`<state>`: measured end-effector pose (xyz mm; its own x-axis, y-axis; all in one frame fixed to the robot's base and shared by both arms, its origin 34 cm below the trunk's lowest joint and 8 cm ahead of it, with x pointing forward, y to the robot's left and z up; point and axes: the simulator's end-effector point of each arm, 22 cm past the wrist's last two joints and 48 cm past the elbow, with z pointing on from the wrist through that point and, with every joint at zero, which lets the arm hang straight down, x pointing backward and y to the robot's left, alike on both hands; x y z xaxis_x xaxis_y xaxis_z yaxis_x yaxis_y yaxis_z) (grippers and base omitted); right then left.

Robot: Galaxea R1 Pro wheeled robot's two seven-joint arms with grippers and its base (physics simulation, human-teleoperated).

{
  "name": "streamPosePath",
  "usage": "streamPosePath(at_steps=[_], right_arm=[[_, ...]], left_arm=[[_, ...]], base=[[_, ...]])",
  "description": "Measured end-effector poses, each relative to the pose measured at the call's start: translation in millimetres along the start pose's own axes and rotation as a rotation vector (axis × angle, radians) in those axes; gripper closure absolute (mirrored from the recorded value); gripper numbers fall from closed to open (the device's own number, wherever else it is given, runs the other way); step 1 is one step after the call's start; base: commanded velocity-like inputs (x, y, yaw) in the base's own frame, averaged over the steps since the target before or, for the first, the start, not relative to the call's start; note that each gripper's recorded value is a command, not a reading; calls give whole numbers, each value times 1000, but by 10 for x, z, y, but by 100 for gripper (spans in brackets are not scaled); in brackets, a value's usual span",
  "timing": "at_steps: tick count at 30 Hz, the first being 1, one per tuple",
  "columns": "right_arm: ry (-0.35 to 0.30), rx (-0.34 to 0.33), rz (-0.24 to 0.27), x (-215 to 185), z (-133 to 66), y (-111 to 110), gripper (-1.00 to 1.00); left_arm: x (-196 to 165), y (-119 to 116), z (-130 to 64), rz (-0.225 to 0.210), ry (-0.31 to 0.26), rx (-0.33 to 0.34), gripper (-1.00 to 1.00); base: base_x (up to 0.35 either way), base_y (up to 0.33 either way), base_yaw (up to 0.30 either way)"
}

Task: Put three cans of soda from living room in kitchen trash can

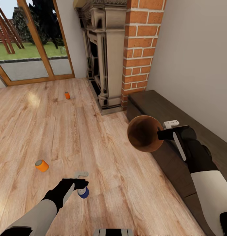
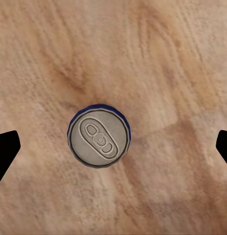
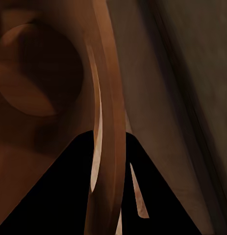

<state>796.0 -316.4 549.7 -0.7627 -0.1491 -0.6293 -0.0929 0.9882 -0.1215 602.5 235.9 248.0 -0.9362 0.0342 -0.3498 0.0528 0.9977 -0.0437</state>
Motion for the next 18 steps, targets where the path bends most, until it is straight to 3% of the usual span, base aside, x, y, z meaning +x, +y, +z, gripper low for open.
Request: streamPosePath(at_steps=[18], right_arm=[[34,-6,-12,149,159,53,100]], left_arm=[[128,6,98,-4,26,1,-100]], base=[[26,40,0]])
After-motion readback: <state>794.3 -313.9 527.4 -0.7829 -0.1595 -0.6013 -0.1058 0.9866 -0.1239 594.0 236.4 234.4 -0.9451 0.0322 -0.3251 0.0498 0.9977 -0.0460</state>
